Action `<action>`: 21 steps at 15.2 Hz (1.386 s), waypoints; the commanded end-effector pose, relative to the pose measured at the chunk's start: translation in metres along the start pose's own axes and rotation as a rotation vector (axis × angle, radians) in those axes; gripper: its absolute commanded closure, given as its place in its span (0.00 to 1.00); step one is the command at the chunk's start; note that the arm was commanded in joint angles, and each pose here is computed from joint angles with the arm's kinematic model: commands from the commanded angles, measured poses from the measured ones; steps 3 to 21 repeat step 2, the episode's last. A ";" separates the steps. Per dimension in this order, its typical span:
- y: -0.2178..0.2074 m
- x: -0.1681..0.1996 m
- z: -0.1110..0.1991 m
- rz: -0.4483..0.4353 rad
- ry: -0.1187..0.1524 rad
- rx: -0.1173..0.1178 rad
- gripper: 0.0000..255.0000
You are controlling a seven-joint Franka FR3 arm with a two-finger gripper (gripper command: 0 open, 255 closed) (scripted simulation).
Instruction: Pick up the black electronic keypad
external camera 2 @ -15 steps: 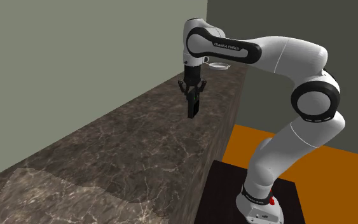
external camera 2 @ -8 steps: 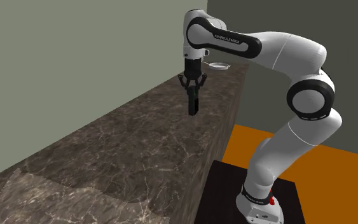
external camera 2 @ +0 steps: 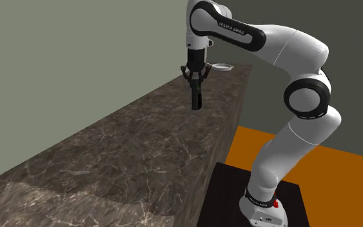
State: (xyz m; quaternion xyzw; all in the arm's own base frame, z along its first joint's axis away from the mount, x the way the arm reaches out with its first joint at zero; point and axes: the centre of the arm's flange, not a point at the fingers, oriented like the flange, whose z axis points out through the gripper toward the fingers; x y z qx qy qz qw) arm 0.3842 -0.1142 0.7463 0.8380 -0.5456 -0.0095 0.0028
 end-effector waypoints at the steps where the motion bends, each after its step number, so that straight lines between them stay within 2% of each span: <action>1: 0.000 0.000 -0.006 0.000 0.000 0.000 1.00; 21: 0.000 0.000 -0.006 0.000 0.000 0.000 1.00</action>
